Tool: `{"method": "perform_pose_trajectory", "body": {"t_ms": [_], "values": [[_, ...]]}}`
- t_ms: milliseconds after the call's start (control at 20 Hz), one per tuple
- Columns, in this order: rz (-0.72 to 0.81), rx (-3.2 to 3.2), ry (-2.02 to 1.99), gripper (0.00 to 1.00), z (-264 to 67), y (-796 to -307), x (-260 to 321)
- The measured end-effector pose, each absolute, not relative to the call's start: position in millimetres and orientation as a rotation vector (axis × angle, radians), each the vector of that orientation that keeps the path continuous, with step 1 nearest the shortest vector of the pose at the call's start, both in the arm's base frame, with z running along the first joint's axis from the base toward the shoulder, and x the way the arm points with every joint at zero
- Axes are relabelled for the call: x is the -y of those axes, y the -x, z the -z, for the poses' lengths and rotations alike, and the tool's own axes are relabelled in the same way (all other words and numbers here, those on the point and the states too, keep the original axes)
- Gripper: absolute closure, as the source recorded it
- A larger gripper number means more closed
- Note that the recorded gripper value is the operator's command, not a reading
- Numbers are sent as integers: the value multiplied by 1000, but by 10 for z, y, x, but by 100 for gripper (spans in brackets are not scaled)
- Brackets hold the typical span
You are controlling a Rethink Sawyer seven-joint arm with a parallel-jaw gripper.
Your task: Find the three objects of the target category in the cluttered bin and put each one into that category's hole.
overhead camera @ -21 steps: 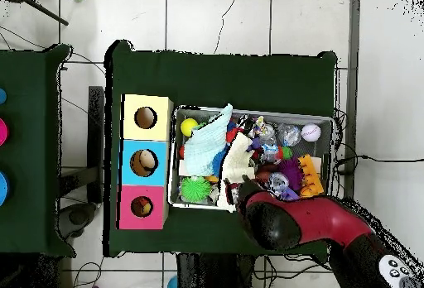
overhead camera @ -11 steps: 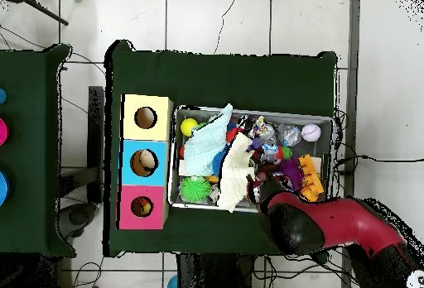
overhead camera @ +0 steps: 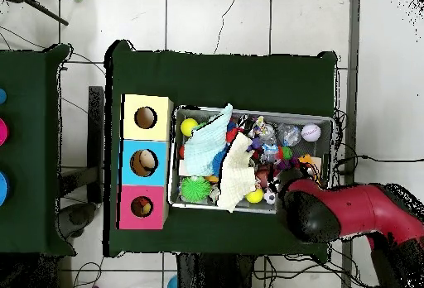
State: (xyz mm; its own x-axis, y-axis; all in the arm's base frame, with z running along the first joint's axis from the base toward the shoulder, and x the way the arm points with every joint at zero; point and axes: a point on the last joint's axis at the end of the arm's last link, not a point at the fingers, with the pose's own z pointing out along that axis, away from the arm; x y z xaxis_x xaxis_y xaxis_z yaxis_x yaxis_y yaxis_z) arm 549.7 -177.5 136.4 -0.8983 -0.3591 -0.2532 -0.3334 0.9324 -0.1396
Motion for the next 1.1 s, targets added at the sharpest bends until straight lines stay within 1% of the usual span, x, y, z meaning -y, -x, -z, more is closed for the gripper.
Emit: {"method": "perform_pose_trajectory", "body": {"t_ms": [300, 550, 950, 1100], "values": [[263, -2747, 576, 0, -1426, -5710, 2083], [335, -2705, 582, 0, -1442, -5879, 2325], [393, -2669, 580, 0, -1389, -6054, 2579], [406, -2662, 595, 0, -1283, -6094, 2641]]}}
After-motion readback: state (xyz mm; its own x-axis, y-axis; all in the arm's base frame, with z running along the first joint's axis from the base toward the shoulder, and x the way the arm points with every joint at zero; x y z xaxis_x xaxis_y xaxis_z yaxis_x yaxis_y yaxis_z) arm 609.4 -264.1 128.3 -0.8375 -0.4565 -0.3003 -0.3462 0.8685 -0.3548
